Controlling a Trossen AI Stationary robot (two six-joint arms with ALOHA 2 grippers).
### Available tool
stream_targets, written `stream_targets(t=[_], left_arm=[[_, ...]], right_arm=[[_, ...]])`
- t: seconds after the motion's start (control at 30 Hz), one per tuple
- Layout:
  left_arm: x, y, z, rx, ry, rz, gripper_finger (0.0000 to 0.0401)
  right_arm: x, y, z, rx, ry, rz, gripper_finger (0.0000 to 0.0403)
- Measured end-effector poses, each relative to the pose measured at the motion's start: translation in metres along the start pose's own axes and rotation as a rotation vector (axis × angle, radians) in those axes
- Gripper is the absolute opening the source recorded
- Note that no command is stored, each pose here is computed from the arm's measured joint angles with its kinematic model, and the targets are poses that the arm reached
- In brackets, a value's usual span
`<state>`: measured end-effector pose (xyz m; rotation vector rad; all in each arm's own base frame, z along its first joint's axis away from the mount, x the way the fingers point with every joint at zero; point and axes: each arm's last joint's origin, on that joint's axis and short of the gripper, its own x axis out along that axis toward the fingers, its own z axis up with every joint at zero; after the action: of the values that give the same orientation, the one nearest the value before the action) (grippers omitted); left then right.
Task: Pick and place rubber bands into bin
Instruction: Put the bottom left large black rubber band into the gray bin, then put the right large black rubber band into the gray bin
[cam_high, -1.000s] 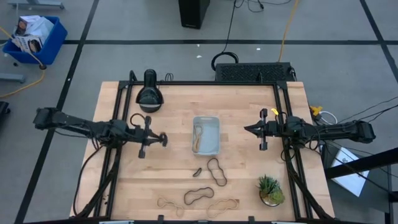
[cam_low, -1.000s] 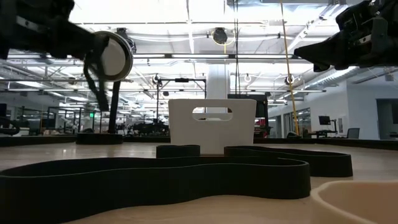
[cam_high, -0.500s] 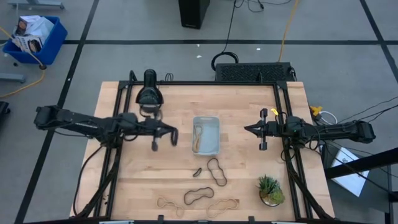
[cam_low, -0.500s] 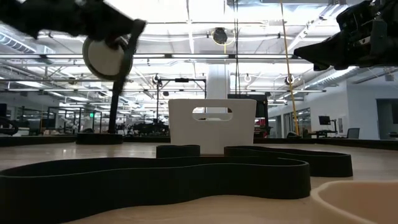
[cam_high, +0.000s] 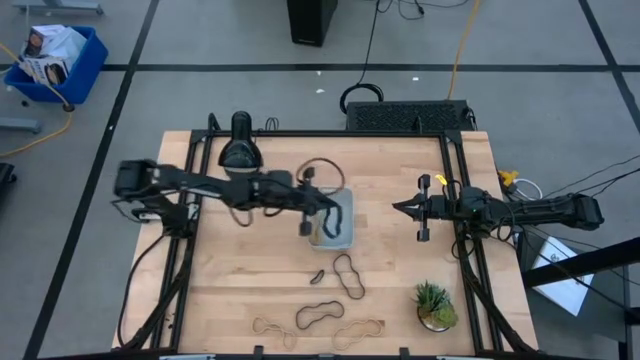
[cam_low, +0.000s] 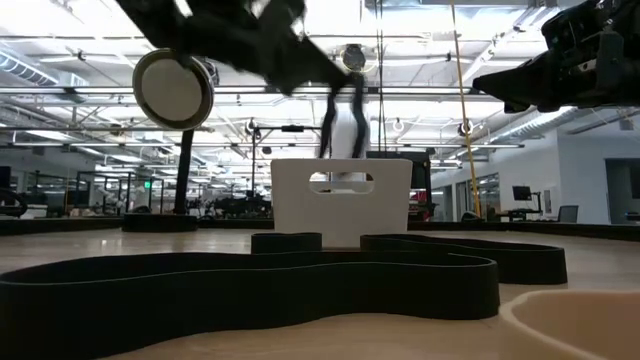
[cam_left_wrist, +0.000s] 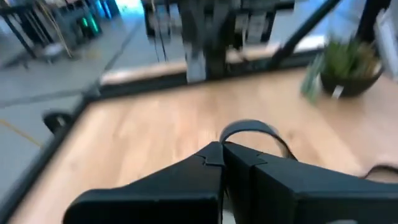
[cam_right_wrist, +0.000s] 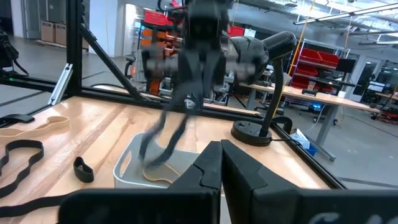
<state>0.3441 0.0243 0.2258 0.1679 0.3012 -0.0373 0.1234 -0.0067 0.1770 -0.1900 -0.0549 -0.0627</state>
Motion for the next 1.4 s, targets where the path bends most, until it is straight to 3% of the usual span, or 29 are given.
stream_targets(t=[0.2, 0.53, 0.77, 0.97, 1.1, 1.23, 1.4], left_arm=[[0.031, 0.006, -0.036, -0.039, 0.149, -0.003, 0.0000], [0.039, 0.008, -0.051, -0.066, 0.245, -0.011, 0.0030], [0.037, 0.008, -0.049, -0.151, 0.250, -0.002, 0.0118], [0.034, 0.005, -0.049, -0.111, 0.279, -0.010, 0.0221], [0.021, 0.000, -0.029, -0.034, 0.243, -0.028, 0.0255], [-0.007, -0.010, 0.005, 0.039, 0.188, -0.005, 0.0243], [-0.054, -0.033, 0.040, 0.127, 0.187, 0.117, 0.0139]], right_arm=[[0.000, 0.000, 0.000, 0.000, 0.001, 0.001, 0.0000], [0.000, 0.000, 0.000, -0.007, 0.004, 0.001, 0.0000], [0.000, 0.000, 0.000, 0.002, 0.004, 0.001, 0.0000], [0.000, 0.000, 0.000, 0.012, 0.004, 0.002, 0.0000], [0.000, 0.000, -0.001, 0.012, 0.007, 0.002, 0.0000], [0.000, 0.000, -0.001, 0.010, 0.009, 0.002, 0.0000], [0.000, 0.000, -0.001, 0.003, 0.009, 0.006, 0.0000]])
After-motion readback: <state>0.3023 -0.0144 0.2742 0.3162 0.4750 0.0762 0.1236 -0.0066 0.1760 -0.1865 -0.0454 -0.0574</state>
